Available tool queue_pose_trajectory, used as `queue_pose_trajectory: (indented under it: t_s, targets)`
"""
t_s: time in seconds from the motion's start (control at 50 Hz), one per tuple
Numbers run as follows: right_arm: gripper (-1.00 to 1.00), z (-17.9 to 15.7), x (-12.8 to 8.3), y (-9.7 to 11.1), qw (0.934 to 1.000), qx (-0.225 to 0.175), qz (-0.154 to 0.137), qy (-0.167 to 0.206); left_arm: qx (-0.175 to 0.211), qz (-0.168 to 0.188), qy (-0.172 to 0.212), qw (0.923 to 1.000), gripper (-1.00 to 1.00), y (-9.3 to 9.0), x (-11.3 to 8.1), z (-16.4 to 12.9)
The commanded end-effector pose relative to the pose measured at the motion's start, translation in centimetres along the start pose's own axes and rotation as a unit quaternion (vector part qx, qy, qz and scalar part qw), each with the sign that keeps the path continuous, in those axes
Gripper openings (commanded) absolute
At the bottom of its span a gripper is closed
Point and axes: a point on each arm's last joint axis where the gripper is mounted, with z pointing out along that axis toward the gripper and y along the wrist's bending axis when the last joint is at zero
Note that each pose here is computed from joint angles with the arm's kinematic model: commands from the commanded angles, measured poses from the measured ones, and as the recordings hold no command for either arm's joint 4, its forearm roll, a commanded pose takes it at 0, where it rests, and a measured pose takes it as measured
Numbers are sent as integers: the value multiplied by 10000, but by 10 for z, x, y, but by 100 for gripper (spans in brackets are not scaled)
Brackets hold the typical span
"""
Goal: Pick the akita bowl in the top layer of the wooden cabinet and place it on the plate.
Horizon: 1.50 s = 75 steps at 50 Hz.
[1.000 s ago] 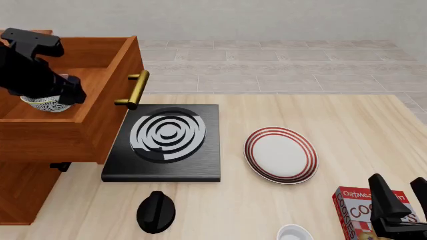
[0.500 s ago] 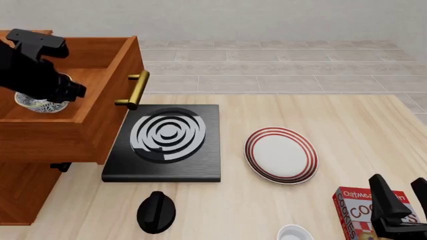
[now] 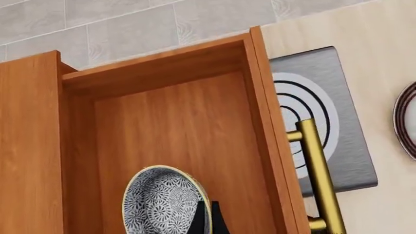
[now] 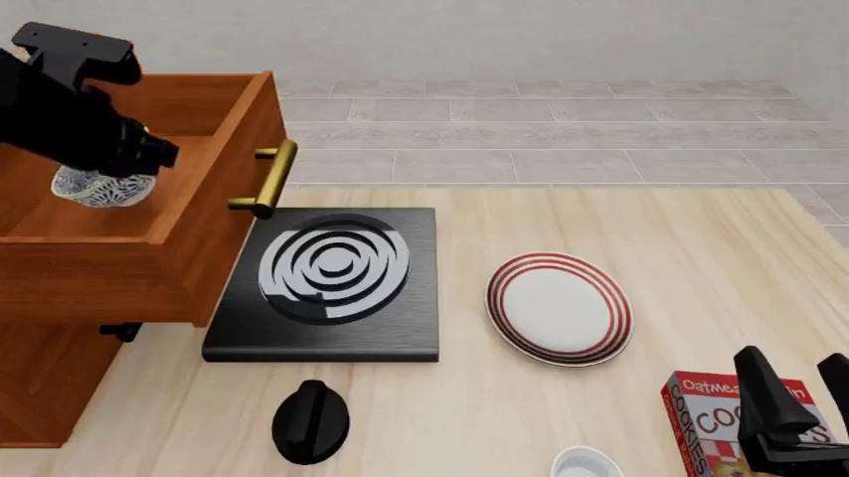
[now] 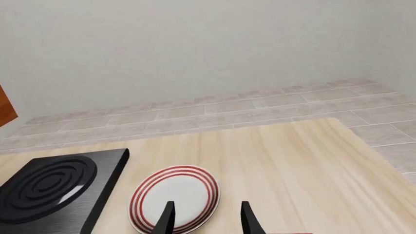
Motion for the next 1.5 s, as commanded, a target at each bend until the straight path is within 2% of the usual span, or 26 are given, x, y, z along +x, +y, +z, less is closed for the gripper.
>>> queue_pose_trajectory:
  t_s: [0.02,0.1,0.36,0.52,0.66,0.86,1.06,1.22,1.38,1.5]
  targets:
    - [100,0,0,0,10000,0,-1,-4,-2,45,-339,9994,-100,-1,-19,-22]
    - [100,0,0,0,10000,2,-2,-5,-5,61,-486,9988,-100,-1,-28,-32]
    - [100,0,0,0,10000,-3,-1,-2,-25,60,-736,9973,-100,-2,-34,-45]
    - [100,-1,0,0,10000,2,-12,-15,64,-83,-1254,9921,-100,-10,-51,-72]
    - [100,-1,0,0,10000,0,-13,-14,233,-91,-1553,9875,-100,-22,-57,-90]
    - [100,0,0,0,10000,-2,-10,-17,255,-61,-1967,9801,-100,-23,-66,-114]
    - [100,-1,0,0,10000,-11,-26,-15,382,-72,-2386,9703,-100,-31,-62,-134]
    - [100,-2,0,0,10000,-18,-37,-17,652,-44,-2697,9607,-100,-46,-56,-144]
    - [100,-3,0,0,10000,-44,-61,-23,942,-80,-3224,9419,-100,-56,-49,-169]
    - [100,-3,0,1,9999,-52,-86,-28,992,-61,-3395,9353,-100,-57,-51,-178]
